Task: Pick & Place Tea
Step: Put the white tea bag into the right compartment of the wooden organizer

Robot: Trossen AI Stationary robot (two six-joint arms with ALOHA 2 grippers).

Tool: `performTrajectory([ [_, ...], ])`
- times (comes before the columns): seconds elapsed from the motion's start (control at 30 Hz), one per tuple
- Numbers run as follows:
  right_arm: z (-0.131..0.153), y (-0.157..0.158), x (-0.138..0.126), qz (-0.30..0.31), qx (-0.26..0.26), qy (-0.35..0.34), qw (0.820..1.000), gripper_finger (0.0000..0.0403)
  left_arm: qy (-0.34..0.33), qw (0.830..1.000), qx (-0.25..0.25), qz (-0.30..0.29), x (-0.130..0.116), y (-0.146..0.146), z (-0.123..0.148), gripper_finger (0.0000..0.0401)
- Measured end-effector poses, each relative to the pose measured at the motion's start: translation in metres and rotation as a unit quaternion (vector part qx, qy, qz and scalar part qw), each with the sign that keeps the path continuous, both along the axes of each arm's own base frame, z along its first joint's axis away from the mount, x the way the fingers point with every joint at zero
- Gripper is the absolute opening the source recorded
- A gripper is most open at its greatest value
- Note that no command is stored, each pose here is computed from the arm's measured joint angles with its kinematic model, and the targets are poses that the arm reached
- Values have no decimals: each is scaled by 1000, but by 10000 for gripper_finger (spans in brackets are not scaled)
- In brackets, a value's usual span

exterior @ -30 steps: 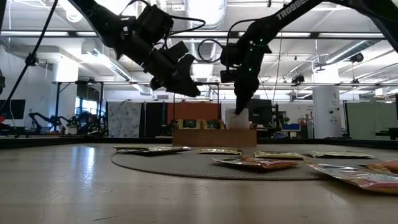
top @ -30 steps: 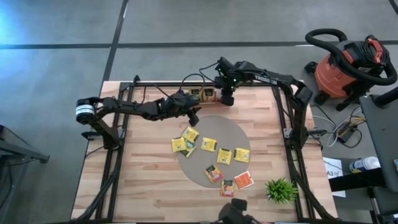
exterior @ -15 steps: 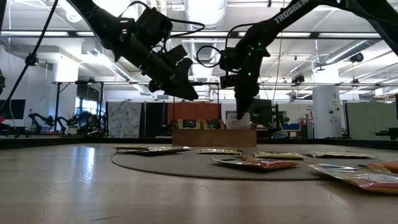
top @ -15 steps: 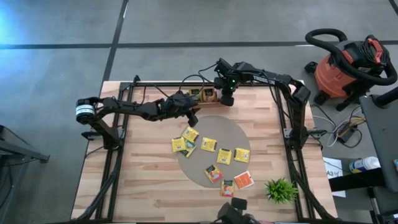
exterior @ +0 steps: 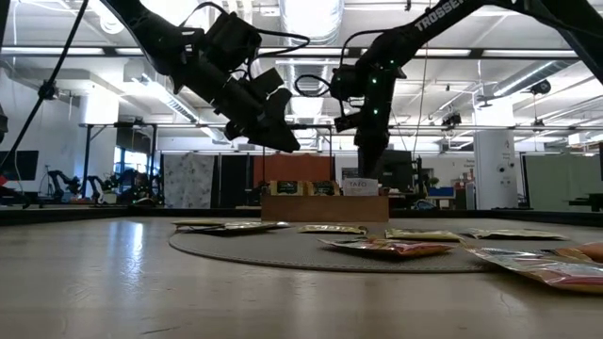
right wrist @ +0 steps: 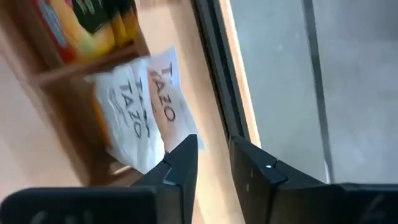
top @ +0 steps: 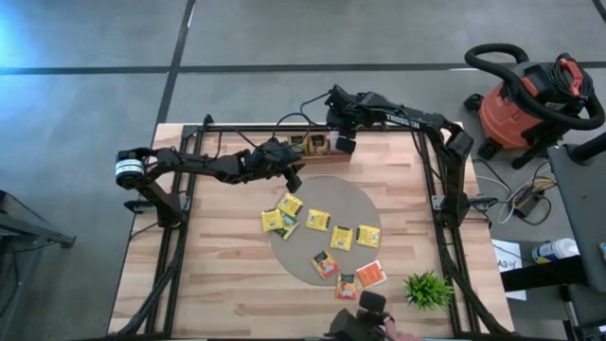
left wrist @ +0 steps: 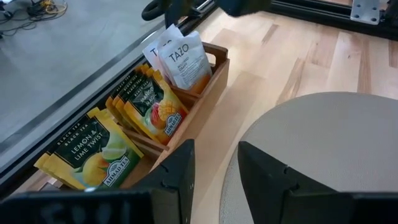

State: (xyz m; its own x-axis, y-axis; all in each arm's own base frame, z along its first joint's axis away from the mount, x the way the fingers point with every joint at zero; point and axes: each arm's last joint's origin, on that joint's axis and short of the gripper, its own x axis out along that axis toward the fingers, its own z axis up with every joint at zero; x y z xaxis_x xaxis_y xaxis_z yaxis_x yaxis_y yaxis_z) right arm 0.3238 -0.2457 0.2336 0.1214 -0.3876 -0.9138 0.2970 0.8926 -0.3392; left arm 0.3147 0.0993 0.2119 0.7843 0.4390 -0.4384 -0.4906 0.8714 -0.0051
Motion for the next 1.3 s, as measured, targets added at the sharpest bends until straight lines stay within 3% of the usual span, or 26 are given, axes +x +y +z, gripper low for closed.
performTrajectory([
  [0.27, 55, 19, -6, -7, 30, -119, 992, 91, -2, 1000, -7, -12, 0, -1, 0, 117],
  [0.43, 91, 47, -33, 11, 82, -198, 977, 72, -6, 999, -19, -31, 1, -2, 0, 117],
  [0.63, 111, 100, -77, -12, 83, -269, 960, 59, -16, 998, -42, -37, 1, -3, 0, 117],
  [0.93, 56, 189, -110, -66, 188, -346, 917, 60, -30, 991, -112, -65, 3, -11, -1, 117],
  [1.13, 24, 219, -103, -58, 236, -373, 895, 60, 53, 982, -150, -98, -9, -34, -5, 117],
  [1.3, 7, 226, -85, -46, 246, -367, 896, 60, 128, 969, -168, -125, -17, -60, -12, 117],
])
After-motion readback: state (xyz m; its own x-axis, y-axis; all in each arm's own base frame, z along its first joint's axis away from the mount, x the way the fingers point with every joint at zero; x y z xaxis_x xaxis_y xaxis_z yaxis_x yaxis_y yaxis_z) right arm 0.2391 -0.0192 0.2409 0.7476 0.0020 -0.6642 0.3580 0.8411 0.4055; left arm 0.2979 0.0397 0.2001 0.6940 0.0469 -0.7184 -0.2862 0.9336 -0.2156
